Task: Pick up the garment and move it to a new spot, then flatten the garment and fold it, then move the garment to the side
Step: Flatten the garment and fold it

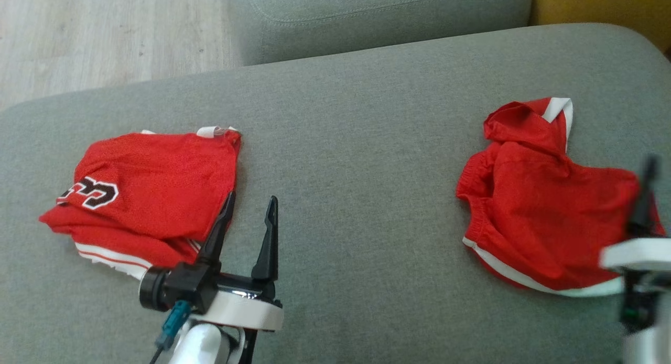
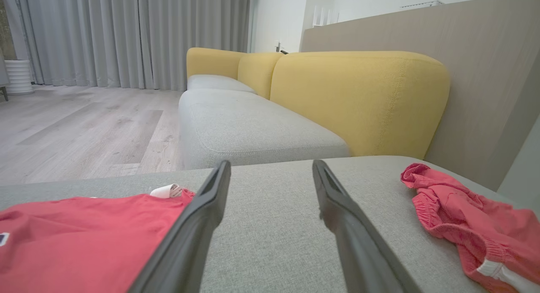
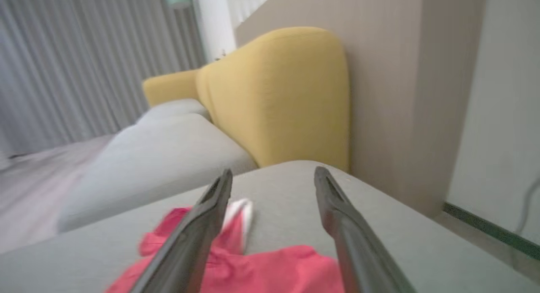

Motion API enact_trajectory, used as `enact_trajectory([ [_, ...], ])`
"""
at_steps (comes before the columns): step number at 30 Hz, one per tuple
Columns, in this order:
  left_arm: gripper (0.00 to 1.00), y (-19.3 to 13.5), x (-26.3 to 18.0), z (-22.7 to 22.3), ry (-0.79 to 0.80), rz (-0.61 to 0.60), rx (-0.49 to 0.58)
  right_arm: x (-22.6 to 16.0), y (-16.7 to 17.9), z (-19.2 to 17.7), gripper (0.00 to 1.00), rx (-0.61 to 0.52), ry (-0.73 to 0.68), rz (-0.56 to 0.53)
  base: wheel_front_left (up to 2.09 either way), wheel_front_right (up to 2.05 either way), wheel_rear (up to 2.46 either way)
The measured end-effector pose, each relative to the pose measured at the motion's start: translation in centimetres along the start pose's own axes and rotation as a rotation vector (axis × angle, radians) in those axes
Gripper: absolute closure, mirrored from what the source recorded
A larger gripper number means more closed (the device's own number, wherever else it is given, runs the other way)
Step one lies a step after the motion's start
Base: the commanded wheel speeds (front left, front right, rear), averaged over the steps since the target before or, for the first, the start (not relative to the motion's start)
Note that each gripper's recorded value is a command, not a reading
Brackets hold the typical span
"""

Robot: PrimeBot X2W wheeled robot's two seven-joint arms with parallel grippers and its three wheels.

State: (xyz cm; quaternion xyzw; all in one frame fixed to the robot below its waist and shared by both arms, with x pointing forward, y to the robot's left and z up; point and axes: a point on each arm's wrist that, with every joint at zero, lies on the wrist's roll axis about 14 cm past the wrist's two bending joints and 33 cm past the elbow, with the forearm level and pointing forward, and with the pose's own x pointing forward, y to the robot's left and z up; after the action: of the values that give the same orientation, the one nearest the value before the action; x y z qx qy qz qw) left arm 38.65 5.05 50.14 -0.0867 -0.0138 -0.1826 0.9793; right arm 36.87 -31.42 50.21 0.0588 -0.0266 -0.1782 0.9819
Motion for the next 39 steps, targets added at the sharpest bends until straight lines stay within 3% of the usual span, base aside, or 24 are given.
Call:
enact_trajectory([
  [4, 0.0, 0.2, -0.1, 0.0, 0.0, 0.007, 0.001, -0.4, 7.7, 1.0, 0.0, 0.071, -0.047, 0.226, 0.0, 0.0, 0.0],
  [9, 0.0, 0.7, -0.4, 0.0, 0.001, 0.022, 0.004, -4.5, 13.7, -3.4, 0.0, 0.069, 0.111, 0.429, 0.0, 0.0, 0.0],
  [12, 0.0, 1.1, -0.7, -0.1, 0.004, 0.035, 0.004, -6.2, 14.3, -7.2, 0.0, 0.03, 0.27, 0.46, 0.0, 0.0, 0.0],
  [19, 0.0, 1.7, -0.7, -0.4, 0.013, 0.053, 0.002, -7.0, 14.7, -11.4, 0.0, -0.019, 0.467, 0.48, 0.0, 0.0, 0.0],
  [27, 0.0, 2.8, -0.7, -0.8, 0.025, 0.084, -0.007, -5.9, 15.4, -14.5, 0.0, -0.063, 0.601, 0.484, 0.0, 0.0, 0.0],
  [28, 0.0, 3.0, -0.7, -0.9, 0.028, 0.088, -0.008, -5.7, 15.4, -14.8, 0.05, -0.062, 0.607, 0.48, 0.0, 0.0, 0.0],
  [29, 0.0, 3.1, -0.7, -1.0, 0.03, 0.091, -0.008, -5.5, 15.4, -14.9, 0.83, -0.061, 0.604, 0.479, 0.0, 0.0, 0.0],
  [30, 0.0, 3.1, -0.7, -1.0, 0.031, 0.093, -0.008, -5.2, 15.6, -14.8, 1.0, -0.054, 0.594, 0.478, 0.0, 0.0, 0.0],
  [39, 0.0, 3.4, -0.7, -0.7, 0.023, 0.099, 0.0, -4.1, 20.1, -12.6, 1.0, 0.024, 0.461, 0.584, 0.0, 0.0, 0.0],
])
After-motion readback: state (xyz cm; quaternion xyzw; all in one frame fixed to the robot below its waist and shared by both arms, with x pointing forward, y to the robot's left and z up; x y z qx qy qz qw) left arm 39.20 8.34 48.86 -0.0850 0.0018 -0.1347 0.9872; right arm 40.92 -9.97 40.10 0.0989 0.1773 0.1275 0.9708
